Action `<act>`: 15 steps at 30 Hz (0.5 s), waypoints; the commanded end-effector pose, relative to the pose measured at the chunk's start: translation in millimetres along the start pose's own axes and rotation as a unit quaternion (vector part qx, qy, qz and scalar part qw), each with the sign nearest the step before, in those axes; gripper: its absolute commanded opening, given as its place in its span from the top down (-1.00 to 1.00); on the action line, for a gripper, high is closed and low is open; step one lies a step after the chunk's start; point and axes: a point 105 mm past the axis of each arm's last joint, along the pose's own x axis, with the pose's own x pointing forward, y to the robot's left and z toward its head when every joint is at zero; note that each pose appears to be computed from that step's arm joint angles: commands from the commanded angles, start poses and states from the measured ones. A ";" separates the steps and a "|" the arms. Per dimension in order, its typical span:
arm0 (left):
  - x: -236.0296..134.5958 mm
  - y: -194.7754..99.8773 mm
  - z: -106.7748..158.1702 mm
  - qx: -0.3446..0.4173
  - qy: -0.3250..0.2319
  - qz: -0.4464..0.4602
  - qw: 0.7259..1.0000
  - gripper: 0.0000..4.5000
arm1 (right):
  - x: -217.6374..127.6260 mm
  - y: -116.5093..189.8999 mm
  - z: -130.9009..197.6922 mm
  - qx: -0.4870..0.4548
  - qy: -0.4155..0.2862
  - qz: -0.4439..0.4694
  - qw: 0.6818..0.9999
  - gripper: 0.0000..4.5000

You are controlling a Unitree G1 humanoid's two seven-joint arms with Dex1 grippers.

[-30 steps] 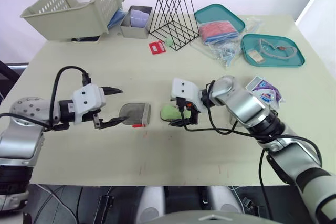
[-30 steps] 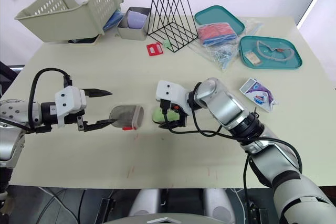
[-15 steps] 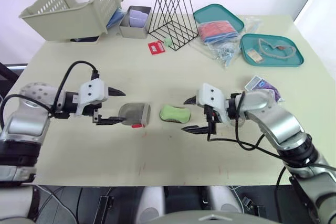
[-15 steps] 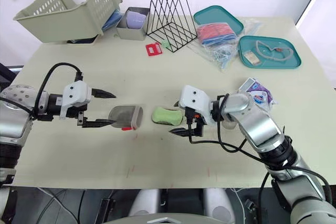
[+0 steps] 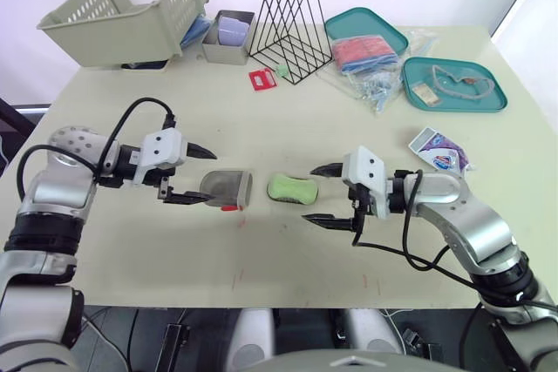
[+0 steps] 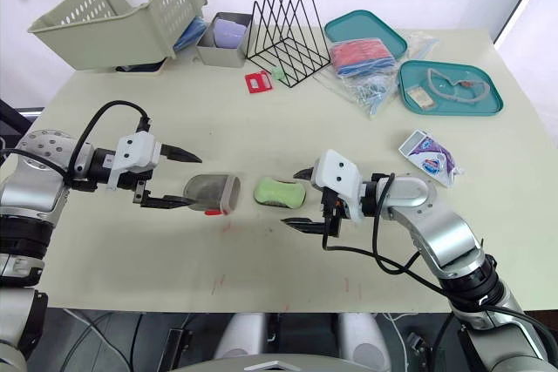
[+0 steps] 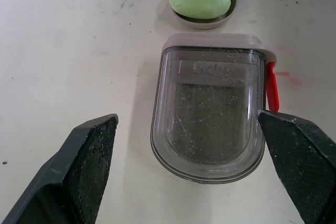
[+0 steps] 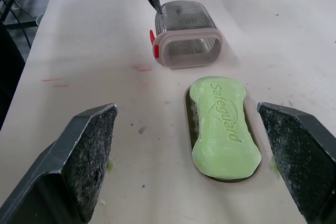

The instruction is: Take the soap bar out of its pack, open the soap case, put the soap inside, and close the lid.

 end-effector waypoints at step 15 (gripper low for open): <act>-0.1 -5.1 4.2 0.003 0.012 -0.038 0.999 -1.00 | -0.1 5.4 10.2 -0.021 -0.011 -0.006 1.000 -0.99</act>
